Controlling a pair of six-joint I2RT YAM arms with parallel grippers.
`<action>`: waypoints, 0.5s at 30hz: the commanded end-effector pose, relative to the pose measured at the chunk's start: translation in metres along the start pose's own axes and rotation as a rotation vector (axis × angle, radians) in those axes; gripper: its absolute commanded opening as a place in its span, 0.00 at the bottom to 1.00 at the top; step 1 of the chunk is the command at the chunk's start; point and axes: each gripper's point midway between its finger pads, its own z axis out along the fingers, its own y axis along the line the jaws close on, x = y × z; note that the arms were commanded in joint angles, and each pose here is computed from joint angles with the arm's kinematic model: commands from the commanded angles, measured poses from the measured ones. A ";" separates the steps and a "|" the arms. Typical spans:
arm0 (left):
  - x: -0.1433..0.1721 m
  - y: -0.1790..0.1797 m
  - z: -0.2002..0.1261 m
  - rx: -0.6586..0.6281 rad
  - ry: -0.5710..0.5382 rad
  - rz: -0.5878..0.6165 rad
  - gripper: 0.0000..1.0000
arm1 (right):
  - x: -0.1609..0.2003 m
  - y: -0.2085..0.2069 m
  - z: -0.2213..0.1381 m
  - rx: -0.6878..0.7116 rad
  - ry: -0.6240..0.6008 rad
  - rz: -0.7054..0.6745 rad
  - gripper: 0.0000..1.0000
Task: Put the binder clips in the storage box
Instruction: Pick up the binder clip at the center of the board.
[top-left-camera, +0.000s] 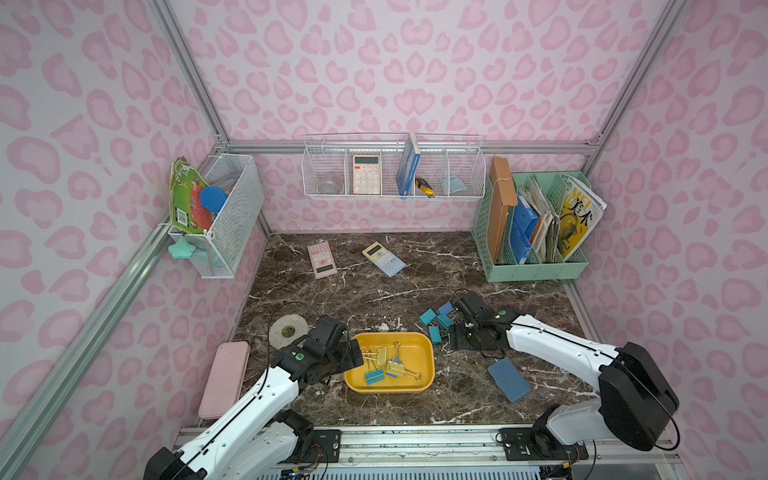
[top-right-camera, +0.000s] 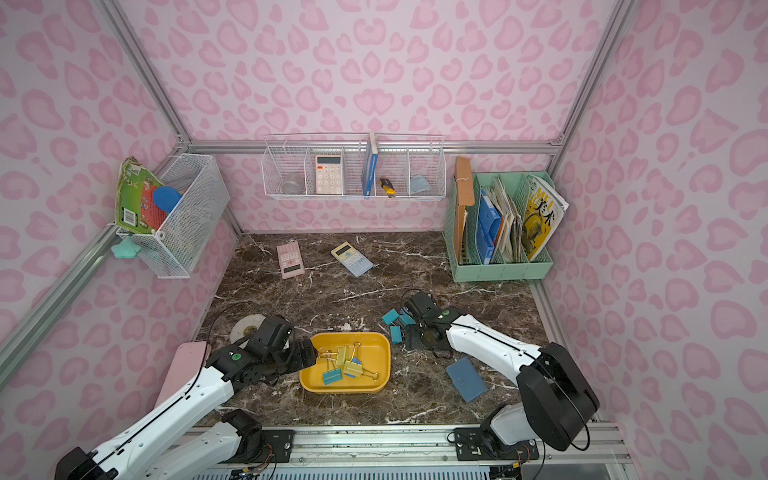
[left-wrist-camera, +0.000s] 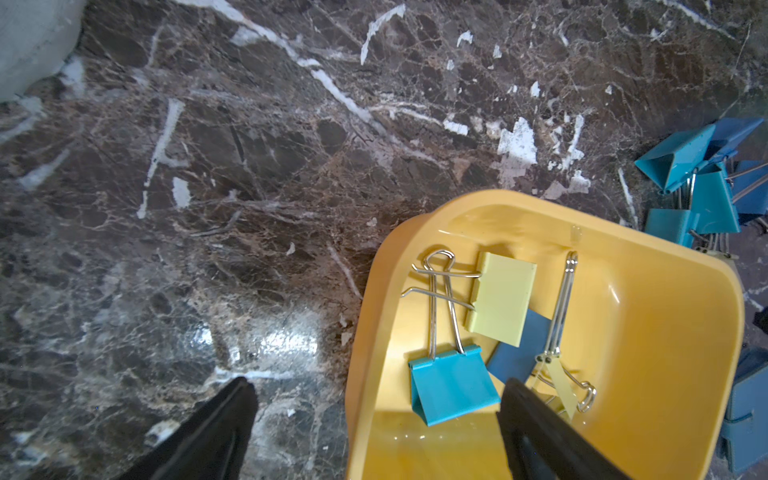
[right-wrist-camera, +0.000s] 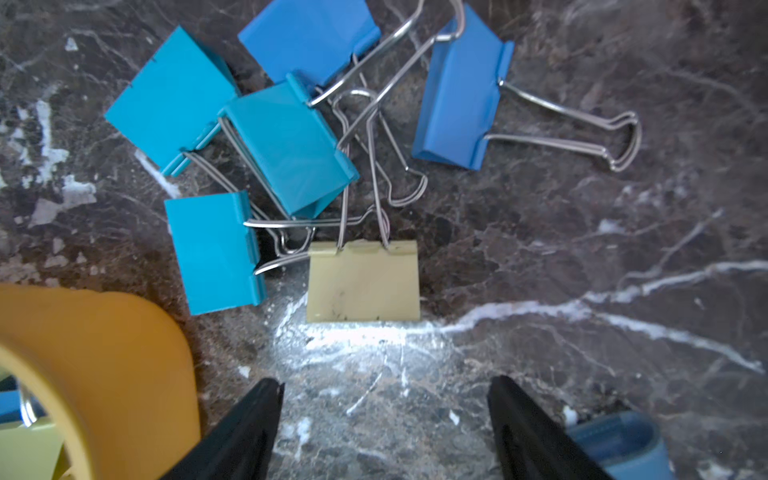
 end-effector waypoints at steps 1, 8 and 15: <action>-0.003 -0.001 -0.002 0.002 -0.011 0.010 0.95 | -0.011 0.006 0.008 -0.039 -0.031 -0.054 0.82; -0.002 0.000 -0.002 -0.002 -0.009 0.007 0.95 | -0.011 0.010 0.026 -0.053 -0.001 -0.069 0.80; -0.002 0.000 -0.001 -0.007 -0.007 0.009 0.95 | -0.008 0.010 0.036 -0.045 0.018 -0.082 0.79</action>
